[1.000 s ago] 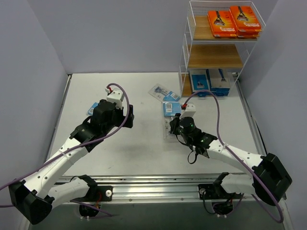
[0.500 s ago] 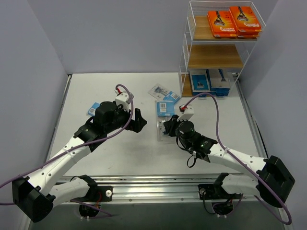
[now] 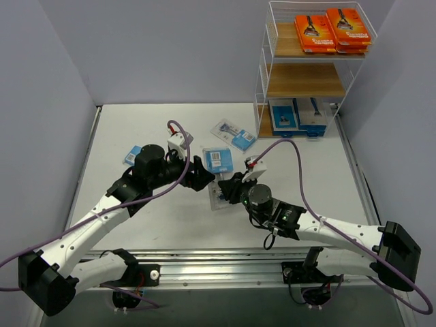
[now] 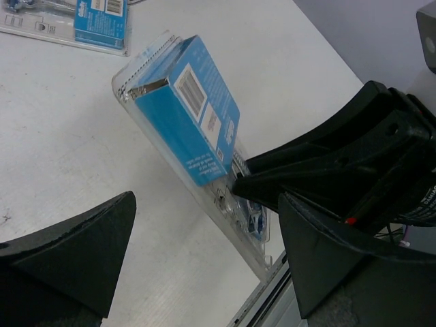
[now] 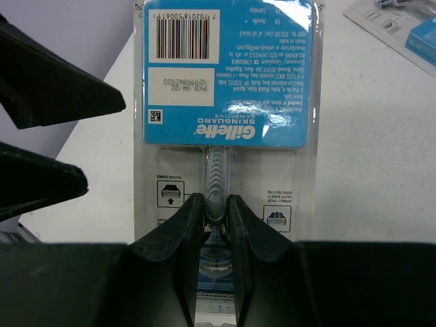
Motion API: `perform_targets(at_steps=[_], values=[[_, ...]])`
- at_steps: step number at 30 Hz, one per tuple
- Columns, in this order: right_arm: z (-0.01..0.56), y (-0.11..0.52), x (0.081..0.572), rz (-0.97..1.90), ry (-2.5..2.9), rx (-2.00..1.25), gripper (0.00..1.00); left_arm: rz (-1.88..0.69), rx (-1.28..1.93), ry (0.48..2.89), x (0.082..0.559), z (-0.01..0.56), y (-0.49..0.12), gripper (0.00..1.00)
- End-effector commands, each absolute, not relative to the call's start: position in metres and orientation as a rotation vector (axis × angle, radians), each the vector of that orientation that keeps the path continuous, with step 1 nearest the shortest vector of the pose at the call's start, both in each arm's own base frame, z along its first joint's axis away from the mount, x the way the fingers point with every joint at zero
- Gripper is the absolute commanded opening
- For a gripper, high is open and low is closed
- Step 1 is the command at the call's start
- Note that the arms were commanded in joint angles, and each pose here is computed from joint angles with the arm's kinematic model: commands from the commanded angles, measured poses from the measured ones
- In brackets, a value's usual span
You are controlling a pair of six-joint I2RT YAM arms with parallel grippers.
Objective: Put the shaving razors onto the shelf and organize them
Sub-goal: Pass the shaving razor from the right arm to the left
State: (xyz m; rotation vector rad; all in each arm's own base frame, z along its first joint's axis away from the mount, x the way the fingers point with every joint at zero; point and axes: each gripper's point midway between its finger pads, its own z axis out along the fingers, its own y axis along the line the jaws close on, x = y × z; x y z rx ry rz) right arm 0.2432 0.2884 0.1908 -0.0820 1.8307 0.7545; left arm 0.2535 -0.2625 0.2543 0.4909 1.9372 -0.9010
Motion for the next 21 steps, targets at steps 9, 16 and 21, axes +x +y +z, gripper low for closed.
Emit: perform_targets(at_steps=[9, 16, 21], values=[[0.239, 0.32, 0.228, 0.864, 1.668, -0.037, 0.0, -0.899, 0.466, 1.946, 0.263, 0.255, -0.267, 0.98], [0.234, 0.319, 0.229, 0.871, 1.659, -0.012, 0.0, -0.884, 0.436, 1.919, 0.264, 0.264, -0.261, 0.71], [0.23, 0.318, 0.23, 0.861, 1.663, -0.011, 0.0, -0.88, 0.414, 1.912, 0.265, 0.267, -0.259, 0.53]])
